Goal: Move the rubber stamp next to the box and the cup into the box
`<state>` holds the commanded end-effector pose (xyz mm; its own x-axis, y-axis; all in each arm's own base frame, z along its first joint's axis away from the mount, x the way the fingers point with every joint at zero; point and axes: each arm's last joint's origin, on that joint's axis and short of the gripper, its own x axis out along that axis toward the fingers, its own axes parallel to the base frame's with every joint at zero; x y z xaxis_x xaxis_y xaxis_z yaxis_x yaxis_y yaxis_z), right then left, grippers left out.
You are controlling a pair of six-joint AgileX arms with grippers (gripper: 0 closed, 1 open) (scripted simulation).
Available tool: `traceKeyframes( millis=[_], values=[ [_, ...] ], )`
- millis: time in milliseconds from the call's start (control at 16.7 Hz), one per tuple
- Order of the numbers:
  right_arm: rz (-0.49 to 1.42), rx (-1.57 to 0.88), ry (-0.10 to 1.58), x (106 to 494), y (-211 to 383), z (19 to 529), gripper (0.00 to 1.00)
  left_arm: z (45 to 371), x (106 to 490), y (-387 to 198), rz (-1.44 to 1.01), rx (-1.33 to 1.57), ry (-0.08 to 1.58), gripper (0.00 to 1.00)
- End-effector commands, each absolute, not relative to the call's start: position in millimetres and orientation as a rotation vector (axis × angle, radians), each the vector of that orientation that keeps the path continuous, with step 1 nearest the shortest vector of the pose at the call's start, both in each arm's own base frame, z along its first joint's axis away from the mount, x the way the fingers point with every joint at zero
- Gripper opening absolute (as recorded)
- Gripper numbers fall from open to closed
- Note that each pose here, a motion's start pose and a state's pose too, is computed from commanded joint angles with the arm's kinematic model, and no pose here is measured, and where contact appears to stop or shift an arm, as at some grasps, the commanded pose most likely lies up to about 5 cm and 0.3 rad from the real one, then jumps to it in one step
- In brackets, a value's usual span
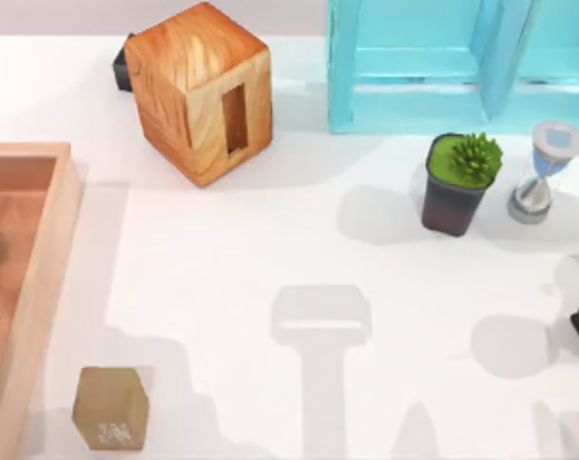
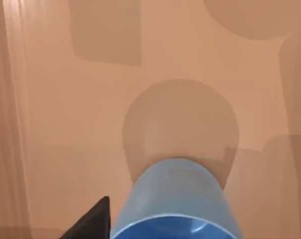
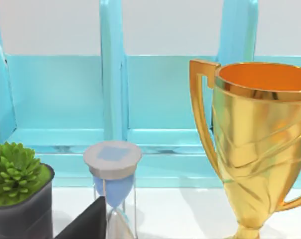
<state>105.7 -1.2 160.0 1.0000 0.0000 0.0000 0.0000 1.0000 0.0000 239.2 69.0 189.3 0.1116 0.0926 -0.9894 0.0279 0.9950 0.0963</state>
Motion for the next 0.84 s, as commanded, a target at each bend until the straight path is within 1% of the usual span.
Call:
traceKeyframes(
  millis=[240,420,660,840],
  values=[
    [0.000,0.000,0.000,105.7,-1.2,160.0,1.00,237.6,250.4,77.3,0.118,0.131,1.368,1.00],
    [0.000,0.000,0.000,105.7,-1.2,160.0,1.00,262.0,241.3,80.8,0.114,0.111,1.405,1.00],
    [0.000,0.000,0.000,105.7,-1.2,160.0,1.00,265.6,223.6,72.2,0.027,0.055,1.531,1.00],
    [0.000,0.000,0.000,105.7,-1.2,160.0,1.00,263.5,219.7,68.6,0.003,0.042,1.557,1.00]
  ],
)
